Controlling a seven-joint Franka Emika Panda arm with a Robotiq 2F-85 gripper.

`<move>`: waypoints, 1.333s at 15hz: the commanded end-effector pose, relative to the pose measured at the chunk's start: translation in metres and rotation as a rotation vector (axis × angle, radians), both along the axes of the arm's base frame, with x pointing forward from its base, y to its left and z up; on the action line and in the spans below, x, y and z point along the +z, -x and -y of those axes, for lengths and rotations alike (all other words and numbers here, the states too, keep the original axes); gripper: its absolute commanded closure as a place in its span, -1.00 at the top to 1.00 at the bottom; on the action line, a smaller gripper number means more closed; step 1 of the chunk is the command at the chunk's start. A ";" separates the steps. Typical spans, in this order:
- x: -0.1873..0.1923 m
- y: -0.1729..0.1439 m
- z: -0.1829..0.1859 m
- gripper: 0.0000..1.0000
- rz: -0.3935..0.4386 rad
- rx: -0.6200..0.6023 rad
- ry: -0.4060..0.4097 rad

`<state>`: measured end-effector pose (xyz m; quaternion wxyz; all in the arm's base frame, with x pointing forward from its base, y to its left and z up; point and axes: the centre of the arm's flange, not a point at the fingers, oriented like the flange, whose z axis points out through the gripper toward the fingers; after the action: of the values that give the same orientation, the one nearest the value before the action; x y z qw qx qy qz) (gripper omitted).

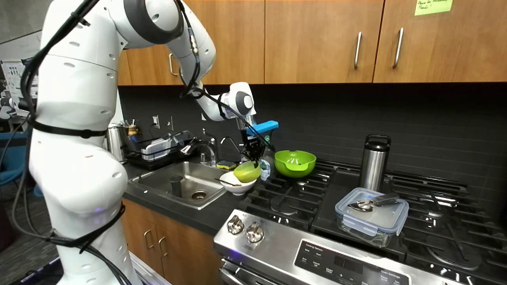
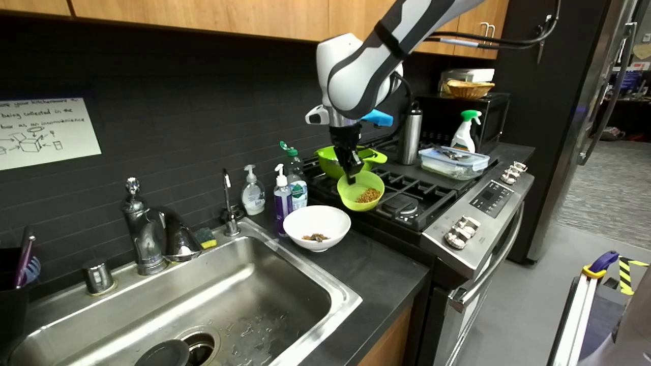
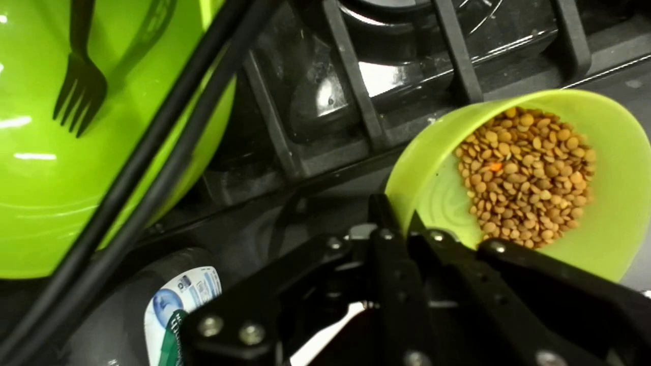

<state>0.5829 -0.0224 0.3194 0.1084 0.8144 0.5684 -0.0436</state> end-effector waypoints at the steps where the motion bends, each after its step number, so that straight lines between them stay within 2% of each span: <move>1: -0.005 -0.013 -0.004 -0.98 0.050 0.022 0.017; 8: -0.014 -0.019 -0.027 -0.98 0.165 0.111 0.063; 13: -0.013 -0.022 -0.037 -0.98 0.251 0.139 0.093; 20: -0.011 -0.019 -0.042 -0.98 0.360 0.161 0.175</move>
<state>0.6067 0.0165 0.3102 0.2501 0.7542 0.6049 0.0527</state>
